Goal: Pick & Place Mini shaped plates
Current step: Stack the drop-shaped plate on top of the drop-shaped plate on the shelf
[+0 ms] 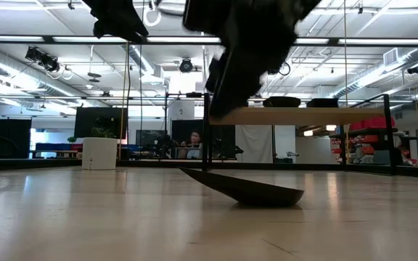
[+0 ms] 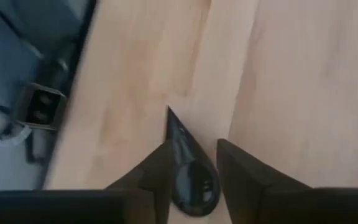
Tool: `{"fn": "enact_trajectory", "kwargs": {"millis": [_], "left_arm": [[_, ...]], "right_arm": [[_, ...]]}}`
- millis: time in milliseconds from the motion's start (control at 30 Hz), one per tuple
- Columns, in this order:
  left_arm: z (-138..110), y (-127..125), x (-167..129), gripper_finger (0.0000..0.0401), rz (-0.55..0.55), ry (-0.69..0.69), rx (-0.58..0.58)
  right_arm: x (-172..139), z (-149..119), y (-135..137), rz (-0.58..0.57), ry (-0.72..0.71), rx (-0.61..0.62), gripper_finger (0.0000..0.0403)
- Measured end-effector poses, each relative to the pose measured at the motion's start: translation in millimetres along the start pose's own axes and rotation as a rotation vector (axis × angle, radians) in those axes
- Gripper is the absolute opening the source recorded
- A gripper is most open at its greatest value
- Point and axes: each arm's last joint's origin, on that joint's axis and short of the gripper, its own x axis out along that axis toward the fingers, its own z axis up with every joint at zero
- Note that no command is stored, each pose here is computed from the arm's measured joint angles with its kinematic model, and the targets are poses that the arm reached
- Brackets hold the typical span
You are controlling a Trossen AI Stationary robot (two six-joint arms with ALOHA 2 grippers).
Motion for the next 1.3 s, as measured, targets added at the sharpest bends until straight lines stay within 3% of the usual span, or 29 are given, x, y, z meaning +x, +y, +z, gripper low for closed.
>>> {"fn": "enact_trajectory", "kwargs": {"millis": [300,767,900,1033,1300], "left_arm": [[-6.3,-0.4,-0.4,0.0174,-0.043,0.074,-0.013],[-6.3,-0.4,-0.4,0.0174,-0.040,0.074,-0.020],[-6.3,-0.3,-0.4,0.0174,-0.039,0.074,-0.020],[-5.3,-0.6,-0.3,0.0174,-0.042,0.064,-0.023],[1.6,-2.0,-0.1,0.0174,-0.053,-0.006,-0.037]], "right_arm": [[54.1,-17.6,-19.2,0.031,0.107,-0.161,0.0133],[60.8,-30.8,-9.4,-0.098,0.220,-0.253,0.0016],[53.2,-32.0,-6.3,-0.119,0.234,-0.091,0.0007],[24.1,-25.9,-3.6,-0.153,0.208,0.132,0.0004],[-85.9,3.6,-0.8,-0.224,-0.168,0.577,0.0003]]}}
